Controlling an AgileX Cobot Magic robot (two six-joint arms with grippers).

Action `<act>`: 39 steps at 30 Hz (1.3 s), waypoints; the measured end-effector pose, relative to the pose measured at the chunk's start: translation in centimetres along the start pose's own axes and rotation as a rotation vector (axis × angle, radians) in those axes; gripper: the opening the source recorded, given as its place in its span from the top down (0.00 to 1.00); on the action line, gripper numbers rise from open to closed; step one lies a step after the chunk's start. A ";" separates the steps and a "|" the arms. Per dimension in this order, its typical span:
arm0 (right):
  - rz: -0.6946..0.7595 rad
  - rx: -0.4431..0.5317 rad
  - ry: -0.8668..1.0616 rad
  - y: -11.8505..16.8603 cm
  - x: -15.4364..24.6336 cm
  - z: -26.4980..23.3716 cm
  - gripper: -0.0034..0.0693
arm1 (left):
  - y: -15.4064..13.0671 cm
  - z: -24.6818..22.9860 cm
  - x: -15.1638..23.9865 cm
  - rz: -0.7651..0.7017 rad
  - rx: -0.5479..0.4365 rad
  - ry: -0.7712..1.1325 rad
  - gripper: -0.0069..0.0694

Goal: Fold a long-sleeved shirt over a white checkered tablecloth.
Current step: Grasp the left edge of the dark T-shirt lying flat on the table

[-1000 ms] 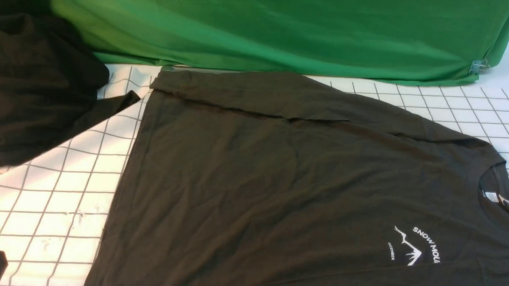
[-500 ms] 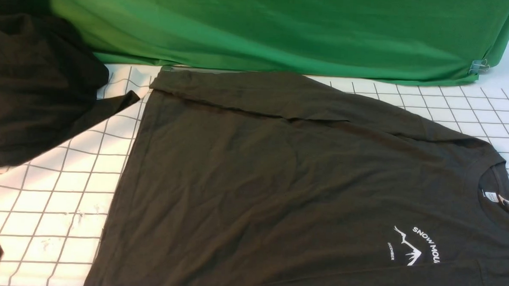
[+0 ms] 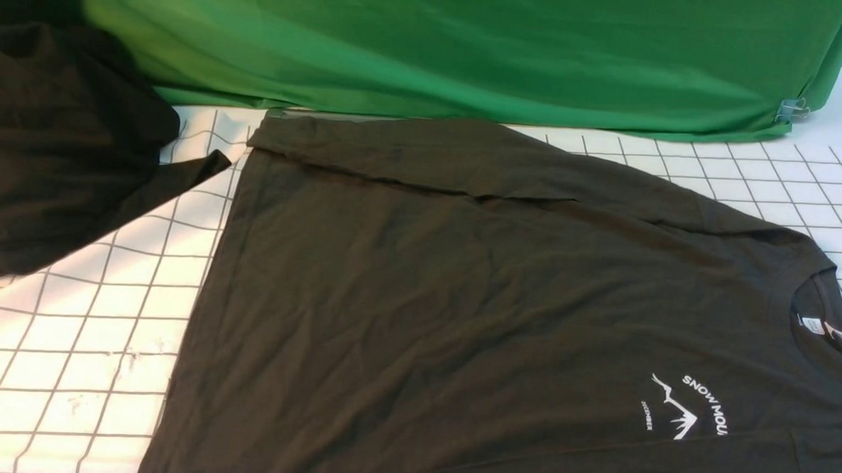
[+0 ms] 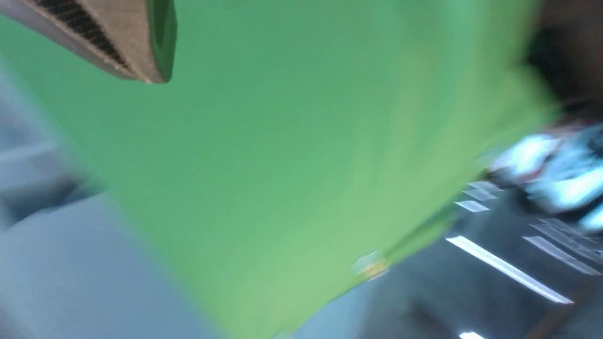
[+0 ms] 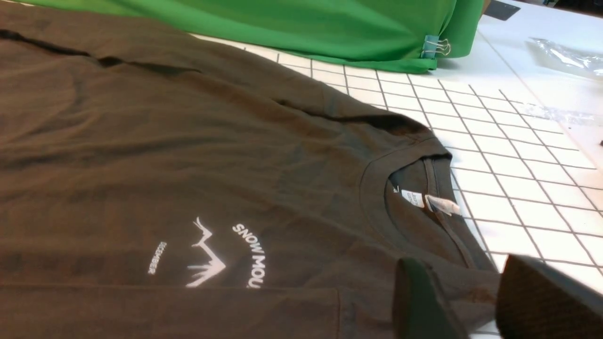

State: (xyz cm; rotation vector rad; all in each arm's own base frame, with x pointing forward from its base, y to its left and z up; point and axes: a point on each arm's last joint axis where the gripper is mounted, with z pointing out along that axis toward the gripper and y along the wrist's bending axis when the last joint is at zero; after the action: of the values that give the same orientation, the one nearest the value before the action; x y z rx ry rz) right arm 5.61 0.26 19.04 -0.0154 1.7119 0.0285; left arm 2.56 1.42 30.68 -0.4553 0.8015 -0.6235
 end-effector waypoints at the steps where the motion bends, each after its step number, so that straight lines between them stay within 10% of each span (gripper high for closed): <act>1: 0.173 -0.016 -0.057 0.1 -0.5 0.0 0.62 | -2.2 1.5 -1.1 0.055 0.027 0.075 0.91; 6: 0.392 -0.024 -0.211 -0.2 -1.9 -0.2 0.62 | -5.2 6.7 -1.4 0.278 -0.132 0.546 0.91; 10: 0.451 -0.022 -0.288 -0.4 -2.5 -0.4 0.62 | -2.3 10.0 3.8 0.398 -0.410 1.254 0.91; 14: 0.576 -0.039 -0.305 -0.5 -2.7 -0.4 0.62 | 2.2 9.3 10.9 0.352 -0.470 1.773 0.91; 23: 0.606 -0.050 -0.322 -0.5 -3.3 -0.6 0.67 | 2.6 4.0 16.0 0.433 -0.409 2.081 0.92; 26: 0.499 -0.103 -0.111 0.6 -5.2 -0.7 0.89 | 1.5 3.2 16.6 0.505 -0.346 2.113 0.92; 31: 0.316 -0.206 0.192 2.0 -10.0 0.4 0.94 | 0.8 3.0 17.5 0.554 -0.227 2.101 0.90; 39: 0.070 -0.383 0.561 4.2 -13.4 3.8 0.94 | 2.5 3.0 19.7 0.696 -0.205 2.155 0.55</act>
State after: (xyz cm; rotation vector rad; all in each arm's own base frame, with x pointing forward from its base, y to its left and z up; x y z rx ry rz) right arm 11.16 4.50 31.81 -0.2697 2.2427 0.4398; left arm 16.25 -9.50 20.83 0.5927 2.8896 -0.1289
